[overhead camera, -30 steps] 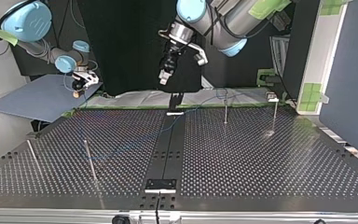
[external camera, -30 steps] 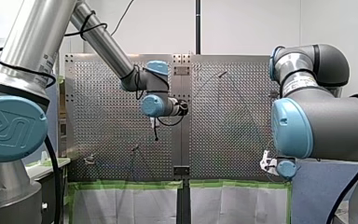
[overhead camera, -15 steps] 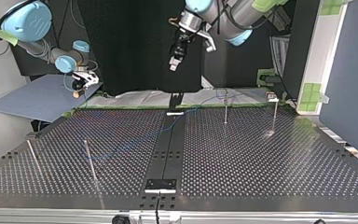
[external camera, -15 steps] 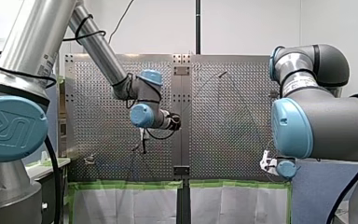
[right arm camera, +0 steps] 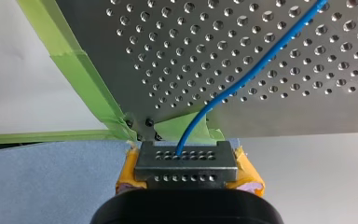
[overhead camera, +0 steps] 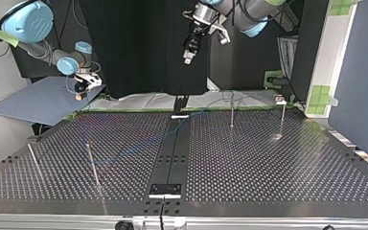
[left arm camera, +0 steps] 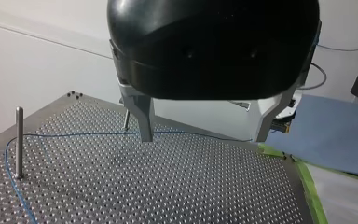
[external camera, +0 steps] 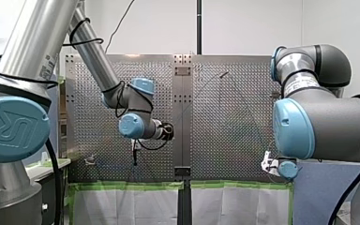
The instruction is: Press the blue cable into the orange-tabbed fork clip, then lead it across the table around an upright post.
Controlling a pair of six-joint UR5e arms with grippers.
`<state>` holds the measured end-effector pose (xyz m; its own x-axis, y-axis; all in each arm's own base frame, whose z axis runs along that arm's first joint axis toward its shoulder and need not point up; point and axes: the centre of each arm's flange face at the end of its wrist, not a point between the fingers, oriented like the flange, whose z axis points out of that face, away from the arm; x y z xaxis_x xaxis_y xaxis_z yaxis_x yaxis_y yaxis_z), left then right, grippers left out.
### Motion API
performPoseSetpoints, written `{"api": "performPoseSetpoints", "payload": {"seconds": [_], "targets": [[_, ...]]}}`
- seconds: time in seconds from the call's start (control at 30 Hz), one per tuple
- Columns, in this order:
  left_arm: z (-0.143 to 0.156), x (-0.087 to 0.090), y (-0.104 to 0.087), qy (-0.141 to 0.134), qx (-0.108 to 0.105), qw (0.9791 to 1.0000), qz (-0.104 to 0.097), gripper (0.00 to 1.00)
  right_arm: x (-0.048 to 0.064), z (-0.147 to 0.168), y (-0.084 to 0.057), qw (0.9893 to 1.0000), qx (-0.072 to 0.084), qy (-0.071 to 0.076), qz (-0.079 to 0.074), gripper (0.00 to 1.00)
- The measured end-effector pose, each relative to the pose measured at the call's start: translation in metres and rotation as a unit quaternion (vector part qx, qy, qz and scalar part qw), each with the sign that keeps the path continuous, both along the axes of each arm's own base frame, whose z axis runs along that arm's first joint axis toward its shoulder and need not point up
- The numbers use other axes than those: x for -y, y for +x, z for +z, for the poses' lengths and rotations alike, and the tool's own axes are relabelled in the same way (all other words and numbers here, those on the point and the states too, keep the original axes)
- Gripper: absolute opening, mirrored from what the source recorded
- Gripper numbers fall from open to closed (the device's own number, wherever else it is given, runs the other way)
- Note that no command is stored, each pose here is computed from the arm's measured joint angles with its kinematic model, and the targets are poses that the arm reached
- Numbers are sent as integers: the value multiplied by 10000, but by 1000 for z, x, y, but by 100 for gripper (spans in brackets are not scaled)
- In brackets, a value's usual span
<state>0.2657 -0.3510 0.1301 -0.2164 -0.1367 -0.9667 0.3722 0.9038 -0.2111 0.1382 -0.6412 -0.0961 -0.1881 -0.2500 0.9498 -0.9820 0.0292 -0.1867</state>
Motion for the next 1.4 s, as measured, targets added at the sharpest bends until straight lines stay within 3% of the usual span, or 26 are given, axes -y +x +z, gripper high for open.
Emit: {"api": "performPoseSetpoints", "payload": {"seconds": [0.23,0.7,0.9,1.4], "targets": [[-13,-19,-10,114,48,9997,227,100,0,0,1,10000,3,5,19,0],[-34,-50,-33,176,100,9995,232,100,-1,0,2,10000,4,8,34,0],[-33,-50,-31,117,224,9994,240,100,-1,0,3,10000,5,11,57,0],[-33,-50,-30,109,240,9994,240,100,-1,0,3,10000,4,11,61,0]]}}
